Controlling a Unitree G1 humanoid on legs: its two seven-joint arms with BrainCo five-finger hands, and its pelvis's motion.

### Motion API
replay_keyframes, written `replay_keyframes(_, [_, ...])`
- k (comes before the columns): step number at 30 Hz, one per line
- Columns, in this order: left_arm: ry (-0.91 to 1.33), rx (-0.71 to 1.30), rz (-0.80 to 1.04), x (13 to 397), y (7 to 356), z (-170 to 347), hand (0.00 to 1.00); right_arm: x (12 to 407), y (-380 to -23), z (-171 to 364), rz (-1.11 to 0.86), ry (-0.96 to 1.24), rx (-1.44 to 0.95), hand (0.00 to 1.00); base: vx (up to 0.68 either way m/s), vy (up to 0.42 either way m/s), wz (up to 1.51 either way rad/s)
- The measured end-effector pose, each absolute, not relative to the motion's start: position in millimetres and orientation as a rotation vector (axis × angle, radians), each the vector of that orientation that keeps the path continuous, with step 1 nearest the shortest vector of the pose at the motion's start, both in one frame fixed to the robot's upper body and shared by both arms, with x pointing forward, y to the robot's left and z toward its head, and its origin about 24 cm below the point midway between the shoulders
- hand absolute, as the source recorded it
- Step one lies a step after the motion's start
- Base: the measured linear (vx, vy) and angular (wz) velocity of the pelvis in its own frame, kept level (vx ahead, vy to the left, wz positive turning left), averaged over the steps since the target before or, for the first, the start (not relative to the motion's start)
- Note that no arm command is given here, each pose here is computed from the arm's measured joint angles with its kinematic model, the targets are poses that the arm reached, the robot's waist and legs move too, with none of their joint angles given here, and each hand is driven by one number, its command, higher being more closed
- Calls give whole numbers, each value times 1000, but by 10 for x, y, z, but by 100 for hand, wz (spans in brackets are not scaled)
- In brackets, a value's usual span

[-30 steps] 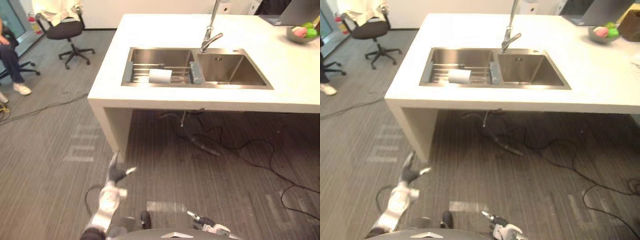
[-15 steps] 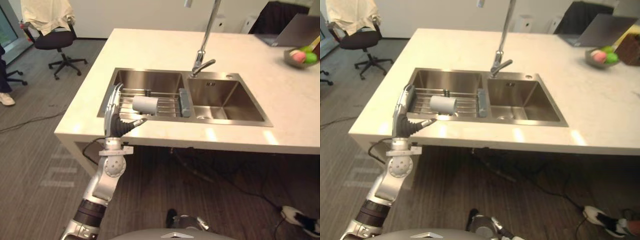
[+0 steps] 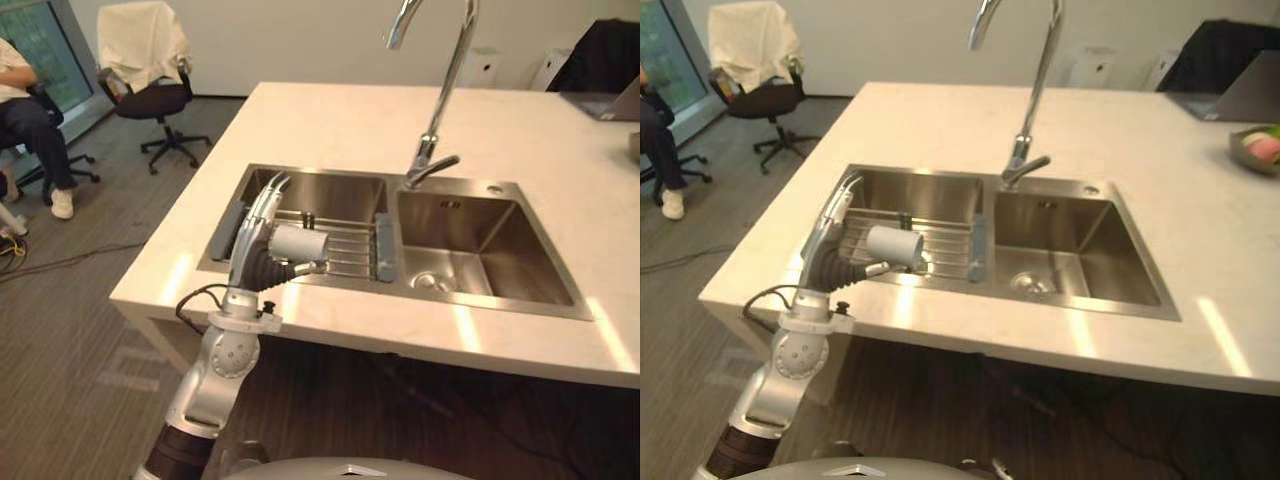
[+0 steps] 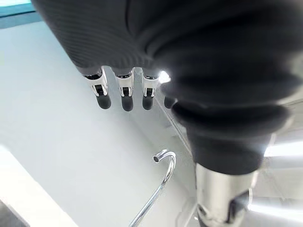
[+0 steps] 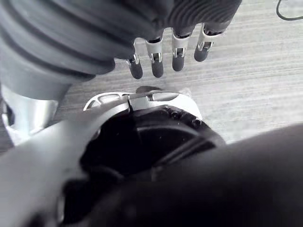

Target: Walk over to the sink, pick up the cup, carry it to the dishwasher, place the cup inside the dishwasher, then close the dishwasher door

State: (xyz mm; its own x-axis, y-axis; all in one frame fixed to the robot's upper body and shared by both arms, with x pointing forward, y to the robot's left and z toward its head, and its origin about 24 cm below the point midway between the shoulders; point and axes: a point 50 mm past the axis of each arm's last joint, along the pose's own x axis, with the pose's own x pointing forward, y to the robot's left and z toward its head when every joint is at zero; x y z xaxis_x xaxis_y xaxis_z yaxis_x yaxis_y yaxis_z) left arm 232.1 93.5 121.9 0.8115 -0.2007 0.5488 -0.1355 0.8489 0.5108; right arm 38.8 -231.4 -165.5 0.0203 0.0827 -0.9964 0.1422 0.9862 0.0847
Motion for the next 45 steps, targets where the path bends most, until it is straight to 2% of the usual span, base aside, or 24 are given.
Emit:
replay_keyframes(2, [-633, 611, -70, 2360, 933, 1205, 0, 404, -2222, -1680, -78, 1548, 197, 0, 184, 80, 4])
replay_keyframes(9, [-558, 721, -228, 2483, 781, 1114, 0, 445, -2259, -1678, -162, 1510, 173, 0, 74, 48, 3])
replay_keyframes(19, [-355, 1077, -398, 2748, 765, 818, 0, 529, -2280, -1662, -175, 1458, 126, 0, -39, -12, -10])
replay_keyframes(24, [-274, 1206, -378, 2959, 919, 782, 0, 531, -2276, -1662, -178, 1453, 125, 0, -8, 12, -18])
replay_keyframes(37, [-37, 1376, -359, 3059, 1193, 515, 0, 313, -2237, -1687, -208, 1502, 234, 0, 26, 8, -8])
replay_keyframes(45, [-37, 1432, -329, 3115, 1217, 529, 0, 282, -2237, -1687, -208, 1507, 248, 0, -6, -1, -1])
